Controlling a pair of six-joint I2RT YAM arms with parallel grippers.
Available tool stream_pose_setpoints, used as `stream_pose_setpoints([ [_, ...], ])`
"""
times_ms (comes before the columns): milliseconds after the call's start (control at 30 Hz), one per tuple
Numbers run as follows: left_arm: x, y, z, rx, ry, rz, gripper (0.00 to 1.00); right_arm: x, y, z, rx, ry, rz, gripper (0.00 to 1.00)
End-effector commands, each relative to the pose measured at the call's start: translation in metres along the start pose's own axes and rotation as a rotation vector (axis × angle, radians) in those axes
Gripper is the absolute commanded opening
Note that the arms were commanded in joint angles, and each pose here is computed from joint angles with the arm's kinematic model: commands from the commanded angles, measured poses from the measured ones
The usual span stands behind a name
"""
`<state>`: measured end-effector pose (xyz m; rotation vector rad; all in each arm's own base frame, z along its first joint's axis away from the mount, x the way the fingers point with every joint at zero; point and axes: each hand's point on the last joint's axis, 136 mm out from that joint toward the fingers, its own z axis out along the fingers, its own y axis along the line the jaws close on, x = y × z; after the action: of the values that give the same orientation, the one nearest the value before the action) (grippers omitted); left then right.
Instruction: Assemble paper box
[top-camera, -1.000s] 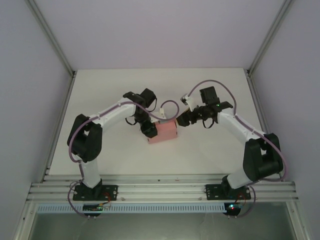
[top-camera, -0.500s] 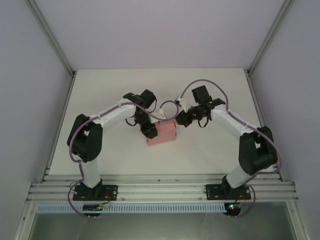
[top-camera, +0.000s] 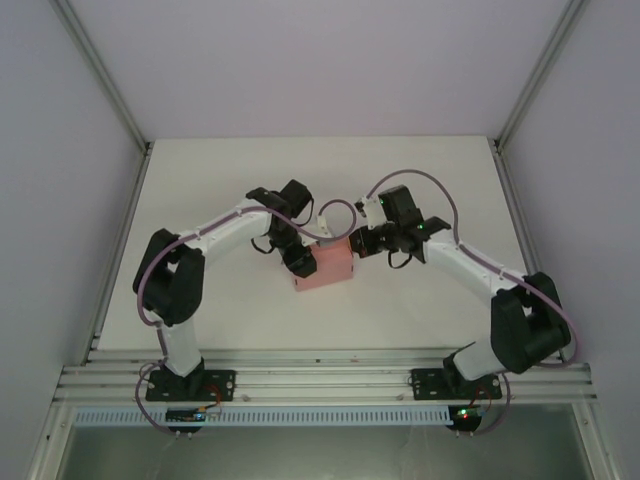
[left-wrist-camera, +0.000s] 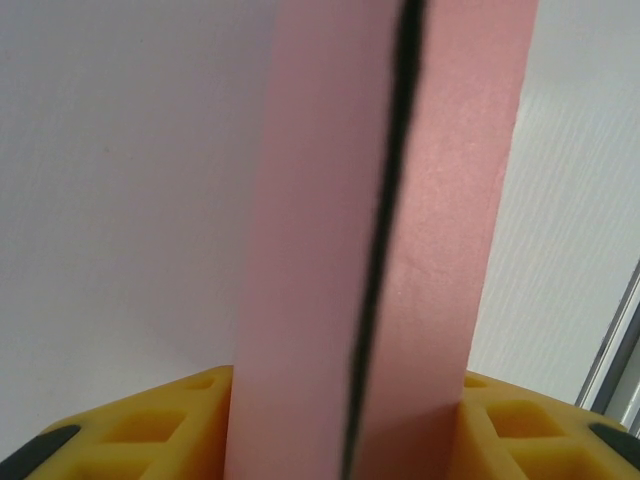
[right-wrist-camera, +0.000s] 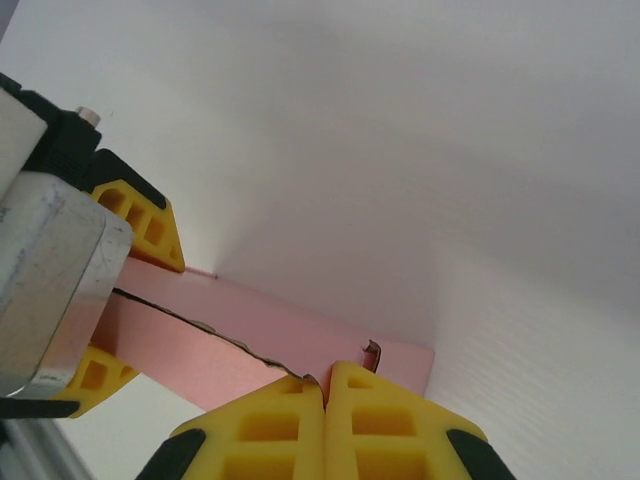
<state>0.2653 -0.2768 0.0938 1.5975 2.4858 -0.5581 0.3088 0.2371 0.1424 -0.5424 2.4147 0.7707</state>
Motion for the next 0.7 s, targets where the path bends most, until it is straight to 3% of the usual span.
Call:
stream_pose_setpoints([
  [0, -0.013, 0.012, 0.001, -0.056, -0.059, -0.017, 0.46, 0.017, 0.014, 0.003, -0.041, -0.018, -0.049, 0.0],
  [367, -0.017, 0.011, -0.001, -0.068, -0.072, -0.038, 0.52, 0.041, -0.004, 0.009, 0.063, -0.009, 0.04, 0.0],
  [667, -0.014, 0.009, 0.004, -0.07, -0.062, -0.043, 0.52, 0.035, 0.009, -0.001, 0.074, -0.036, 0.148, 0.0],
])
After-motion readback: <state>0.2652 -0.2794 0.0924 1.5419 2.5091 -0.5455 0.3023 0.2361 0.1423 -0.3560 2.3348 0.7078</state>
